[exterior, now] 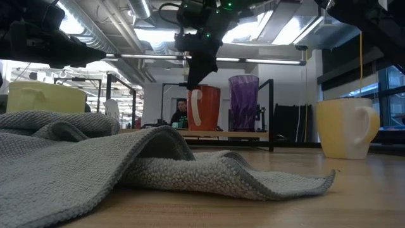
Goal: Stack small to large cups/mugs on shelf
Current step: Put the orange mug on the shelf
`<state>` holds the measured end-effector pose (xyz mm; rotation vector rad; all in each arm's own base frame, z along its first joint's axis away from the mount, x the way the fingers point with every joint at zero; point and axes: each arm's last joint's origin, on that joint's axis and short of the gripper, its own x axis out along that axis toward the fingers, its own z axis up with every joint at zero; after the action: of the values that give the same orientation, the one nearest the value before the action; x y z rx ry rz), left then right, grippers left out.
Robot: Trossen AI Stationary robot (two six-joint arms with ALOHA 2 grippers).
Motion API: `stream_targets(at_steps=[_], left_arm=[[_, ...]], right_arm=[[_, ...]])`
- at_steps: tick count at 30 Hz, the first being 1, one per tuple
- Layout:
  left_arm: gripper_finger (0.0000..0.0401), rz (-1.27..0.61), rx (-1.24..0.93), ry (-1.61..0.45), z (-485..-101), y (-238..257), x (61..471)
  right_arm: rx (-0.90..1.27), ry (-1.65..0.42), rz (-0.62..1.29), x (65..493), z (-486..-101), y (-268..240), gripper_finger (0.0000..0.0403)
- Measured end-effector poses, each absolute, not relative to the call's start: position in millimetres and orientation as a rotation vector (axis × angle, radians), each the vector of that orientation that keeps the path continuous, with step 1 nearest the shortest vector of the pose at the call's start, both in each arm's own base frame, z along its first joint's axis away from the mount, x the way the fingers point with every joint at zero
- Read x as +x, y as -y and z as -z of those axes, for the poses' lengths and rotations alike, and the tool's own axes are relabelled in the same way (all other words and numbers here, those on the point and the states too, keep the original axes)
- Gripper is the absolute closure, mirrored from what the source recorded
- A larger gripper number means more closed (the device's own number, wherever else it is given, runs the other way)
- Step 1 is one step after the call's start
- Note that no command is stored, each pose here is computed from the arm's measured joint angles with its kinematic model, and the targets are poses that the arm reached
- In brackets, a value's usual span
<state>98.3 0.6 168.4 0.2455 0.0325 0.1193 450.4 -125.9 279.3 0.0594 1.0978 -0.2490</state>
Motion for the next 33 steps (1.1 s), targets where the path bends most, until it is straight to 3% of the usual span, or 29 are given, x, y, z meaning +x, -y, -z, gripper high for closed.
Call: stream_targets(at_steps=[33], left_arm=[[0.0368,-0.119,0.246,-0.033,-168.3,-0.6,98.3]], right_arm=[[0.040,-1.196,0.267,441.8,-275.9,125.9,0.0398]])
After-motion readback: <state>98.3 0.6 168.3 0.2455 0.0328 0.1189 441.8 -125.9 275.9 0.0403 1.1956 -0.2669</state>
